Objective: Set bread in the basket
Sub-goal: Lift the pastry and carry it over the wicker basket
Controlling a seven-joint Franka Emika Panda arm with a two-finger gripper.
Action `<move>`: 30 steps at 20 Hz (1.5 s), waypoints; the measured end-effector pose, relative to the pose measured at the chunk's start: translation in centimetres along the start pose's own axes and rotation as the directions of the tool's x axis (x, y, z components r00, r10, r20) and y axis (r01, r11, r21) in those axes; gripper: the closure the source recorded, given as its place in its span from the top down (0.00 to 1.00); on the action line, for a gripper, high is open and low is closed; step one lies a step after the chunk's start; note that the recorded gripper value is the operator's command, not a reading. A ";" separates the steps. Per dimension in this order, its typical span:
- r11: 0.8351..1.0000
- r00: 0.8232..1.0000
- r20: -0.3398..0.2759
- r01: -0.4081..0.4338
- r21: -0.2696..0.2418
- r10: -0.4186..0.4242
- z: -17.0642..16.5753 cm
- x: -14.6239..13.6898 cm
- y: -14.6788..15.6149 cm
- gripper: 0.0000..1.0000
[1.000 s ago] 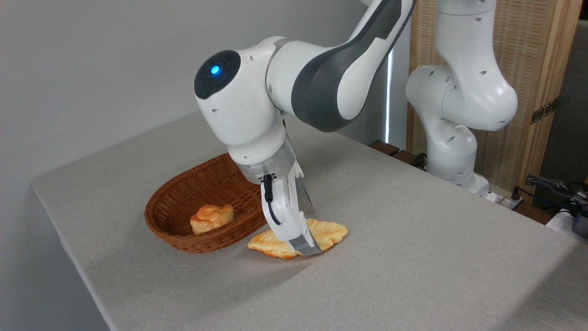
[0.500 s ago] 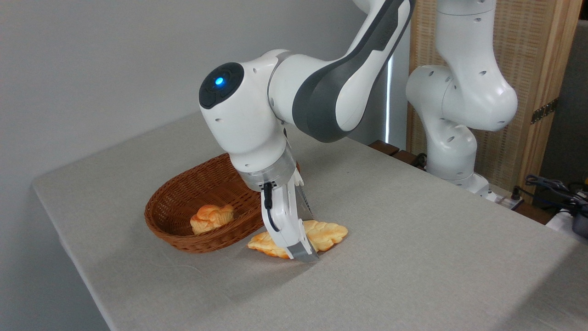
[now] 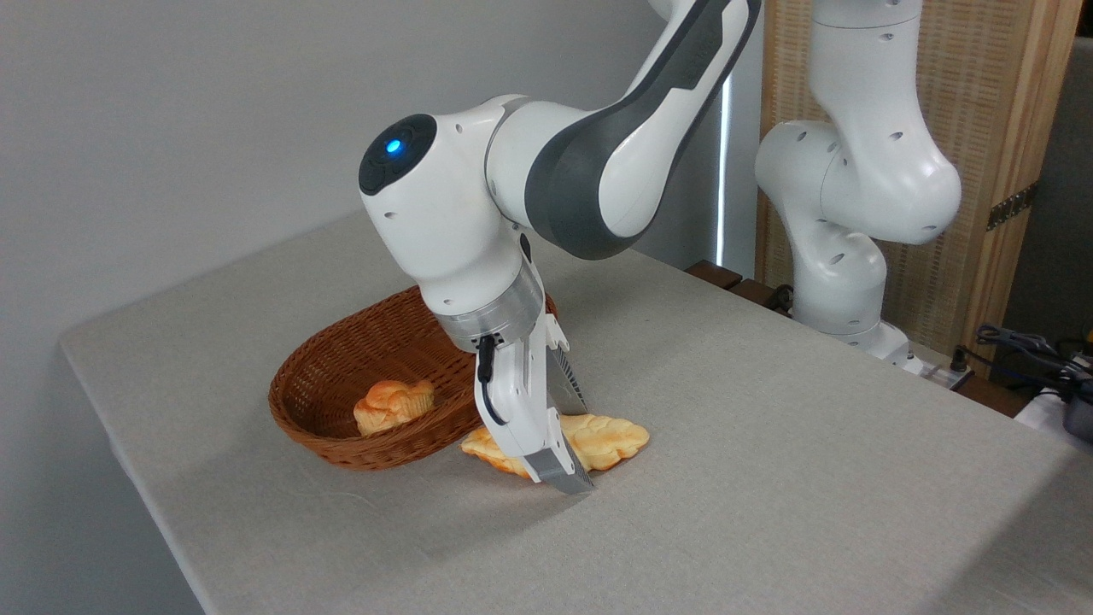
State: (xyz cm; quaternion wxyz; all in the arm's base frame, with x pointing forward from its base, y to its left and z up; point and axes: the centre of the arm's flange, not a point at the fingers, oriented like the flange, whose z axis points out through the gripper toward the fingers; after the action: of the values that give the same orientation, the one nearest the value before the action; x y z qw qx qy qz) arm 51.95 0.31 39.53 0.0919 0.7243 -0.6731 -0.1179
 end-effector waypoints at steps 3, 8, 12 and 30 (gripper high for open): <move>1.000 1.000 0.000 0.000 0.000 0.000 0.0 0.0 0.0 0.29; 1.000 1.000 -0.001 0.001 0.006 -0.001 -0.3 0.0 0.1 0.29; 0.999 0.999 -0.008 0.040 0.022 -0.040 -2.6 -2.4 1.0 0.32; 0.989 0.995 -0.023 -0.092 0.117 0.095 -12.0 10.3 4.6 1.00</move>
State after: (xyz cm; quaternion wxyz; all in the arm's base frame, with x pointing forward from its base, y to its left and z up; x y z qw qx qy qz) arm 51.75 -10.65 51.82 0.0650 0.6976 -0.7106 -0.0638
